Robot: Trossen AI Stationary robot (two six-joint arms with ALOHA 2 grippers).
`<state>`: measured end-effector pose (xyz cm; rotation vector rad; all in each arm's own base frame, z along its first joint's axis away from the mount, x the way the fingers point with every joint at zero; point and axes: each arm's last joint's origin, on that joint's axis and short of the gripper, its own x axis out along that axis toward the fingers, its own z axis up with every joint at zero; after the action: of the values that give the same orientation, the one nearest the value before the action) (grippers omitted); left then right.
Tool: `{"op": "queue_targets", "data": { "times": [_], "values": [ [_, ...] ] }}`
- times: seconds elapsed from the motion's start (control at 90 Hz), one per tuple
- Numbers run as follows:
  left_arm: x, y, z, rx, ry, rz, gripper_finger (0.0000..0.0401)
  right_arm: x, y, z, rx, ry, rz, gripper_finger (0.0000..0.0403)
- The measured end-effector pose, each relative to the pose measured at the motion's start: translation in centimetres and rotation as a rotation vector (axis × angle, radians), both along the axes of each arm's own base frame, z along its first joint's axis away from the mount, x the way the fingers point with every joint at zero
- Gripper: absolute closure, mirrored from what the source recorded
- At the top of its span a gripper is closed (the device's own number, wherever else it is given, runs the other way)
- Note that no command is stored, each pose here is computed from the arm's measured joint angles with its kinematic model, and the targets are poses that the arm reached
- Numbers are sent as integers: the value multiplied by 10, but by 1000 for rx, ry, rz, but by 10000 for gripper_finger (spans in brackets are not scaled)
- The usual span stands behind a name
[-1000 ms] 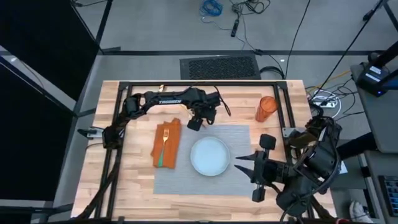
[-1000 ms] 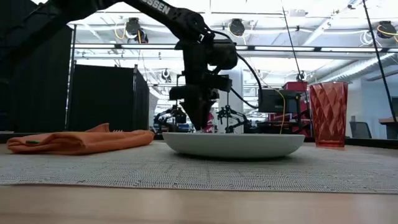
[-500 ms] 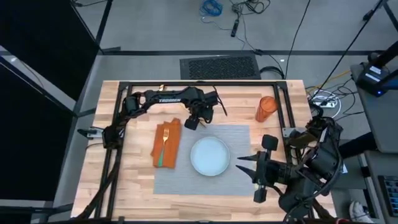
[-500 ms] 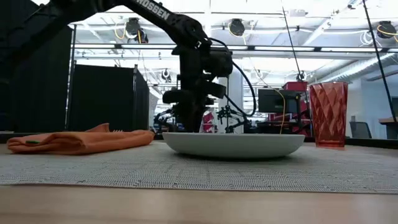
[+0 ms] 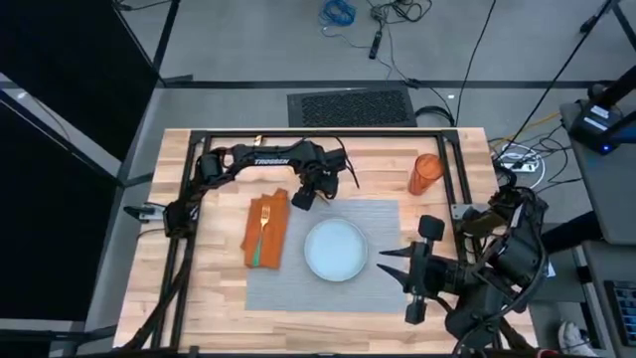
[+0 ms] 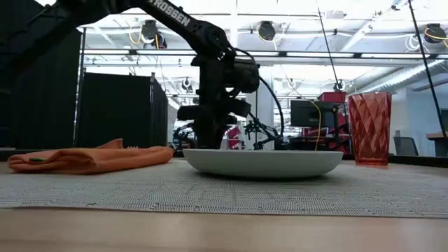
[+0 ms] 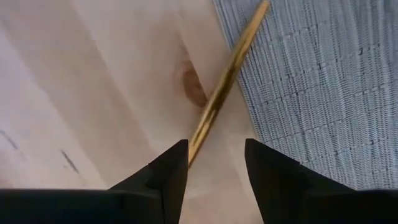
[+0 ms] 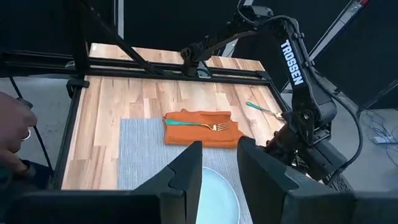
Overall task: Set table place
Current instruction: Put the gold table knife on the gray table mat to the right of the blue plate
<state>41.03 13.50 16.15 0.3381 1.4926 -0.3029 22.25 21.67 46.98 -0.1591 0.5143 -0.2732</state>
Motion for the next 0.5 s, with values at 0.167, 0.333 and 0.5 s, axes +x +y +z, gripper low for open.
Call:
{"op": "queue_targets", "data": {
  "times": [0.167, 0.333, 0.5],
  "values": [
    [0, 0, -5, 7, -15, -14, 257, 0, 0, 0, 0, 0, 0, 316],
    [1, 0, -5, 11, -21, -35, 257, 1, -1, 0, -3, 0, -3, 316],
    [3, 3, -5, 26, -46, -33, 257, 1, -1, 0, -4, 0, -2, 316]
  ]
}}
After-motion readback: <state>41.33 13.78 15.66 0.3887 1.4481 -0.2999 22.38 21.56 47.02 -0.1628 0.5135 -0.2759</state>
